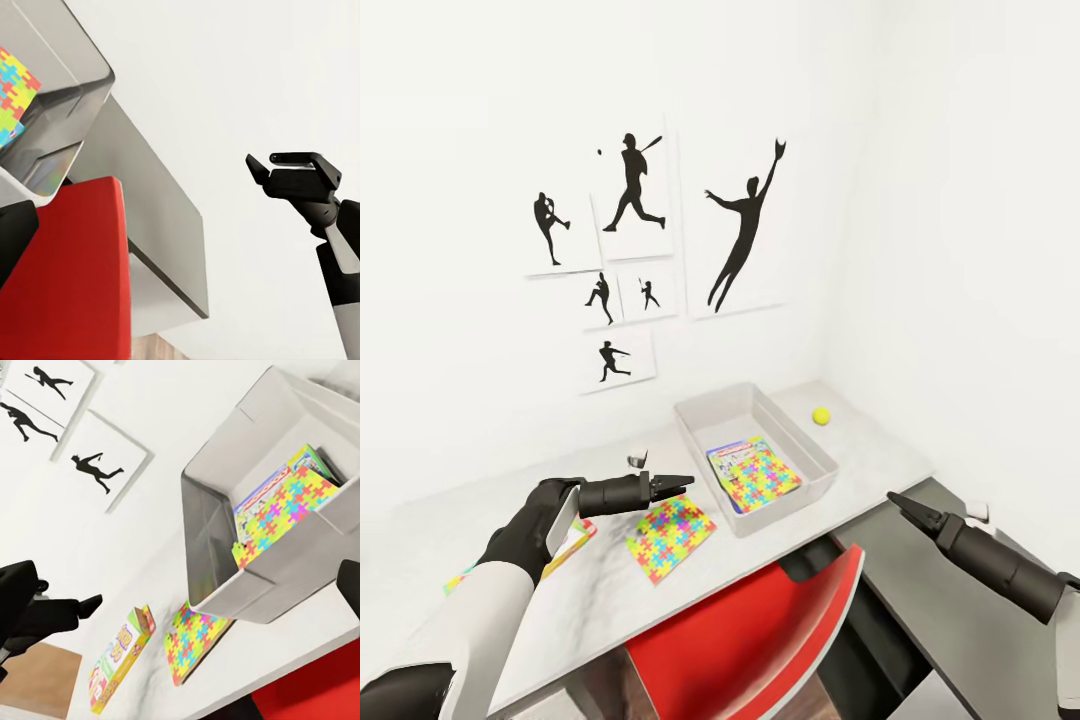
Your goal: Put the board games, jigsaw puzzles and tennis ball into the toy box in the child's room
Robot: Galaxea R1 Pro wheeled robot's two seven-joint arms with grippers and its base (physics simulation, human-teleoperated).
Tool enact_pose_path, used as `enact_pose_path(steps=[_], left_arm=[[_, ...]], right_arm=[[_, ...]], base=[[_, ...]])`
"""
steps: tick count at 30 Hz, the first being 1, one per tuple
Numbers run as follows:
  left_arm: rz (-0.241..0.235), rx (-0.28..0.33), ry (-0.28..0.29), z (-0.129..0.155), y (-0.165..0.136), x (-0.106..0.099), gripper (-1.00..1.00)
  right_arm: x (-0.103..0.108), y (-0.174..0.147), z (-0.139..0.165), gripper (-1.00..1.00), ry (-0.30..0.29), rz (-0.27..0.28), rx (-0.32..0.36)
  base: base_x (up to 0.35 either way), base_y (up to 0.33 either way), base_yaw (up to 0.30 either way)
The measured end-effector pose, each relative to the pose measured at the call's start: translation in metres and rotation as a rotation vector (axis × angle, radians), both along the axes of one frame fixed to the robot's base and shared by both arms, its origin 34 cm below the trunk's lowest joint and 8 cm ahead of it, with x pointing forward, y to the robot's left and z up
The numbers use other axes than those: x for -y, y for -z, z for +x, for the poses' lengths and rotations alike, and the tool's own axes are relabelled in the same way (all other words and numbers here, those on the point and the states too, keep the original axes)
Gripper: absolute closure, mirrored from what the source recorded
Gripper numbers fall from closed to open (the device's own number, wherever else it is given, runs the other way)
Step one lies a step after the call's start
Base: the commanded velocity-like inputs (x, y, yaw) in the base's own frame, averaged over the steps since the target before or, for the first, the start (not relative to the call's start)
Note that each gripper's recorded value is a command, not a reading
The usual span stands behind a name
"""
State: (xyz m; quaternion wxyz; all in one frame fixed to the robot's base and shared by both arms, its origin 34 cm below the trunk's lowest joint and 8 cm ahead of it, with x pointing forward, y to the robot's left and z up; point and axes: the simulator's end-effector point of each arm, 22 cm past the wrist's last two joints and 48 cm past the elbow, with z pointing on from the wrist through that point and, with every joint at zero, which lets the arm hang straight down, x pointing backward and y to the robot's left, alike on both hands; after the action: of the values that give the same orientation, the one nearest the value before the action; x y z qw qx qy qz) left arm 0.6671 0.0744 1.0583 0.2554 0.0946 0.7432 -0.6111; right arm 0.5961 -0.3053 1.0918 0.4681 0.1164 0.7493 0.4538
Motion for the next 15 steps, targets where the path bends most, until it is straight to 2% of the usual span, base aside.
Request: enact_pose_path(steps=[15], left_arm=[[0.0, 0.0, -0.002, 0.0004, 0.0, -0.0012, -1.0]], right_arm=[[0.0007, -0.0005, 0.0, -1.0, 0.001, -0.002, 0.001]], base=[[0.0, 0.0, 0.005]])
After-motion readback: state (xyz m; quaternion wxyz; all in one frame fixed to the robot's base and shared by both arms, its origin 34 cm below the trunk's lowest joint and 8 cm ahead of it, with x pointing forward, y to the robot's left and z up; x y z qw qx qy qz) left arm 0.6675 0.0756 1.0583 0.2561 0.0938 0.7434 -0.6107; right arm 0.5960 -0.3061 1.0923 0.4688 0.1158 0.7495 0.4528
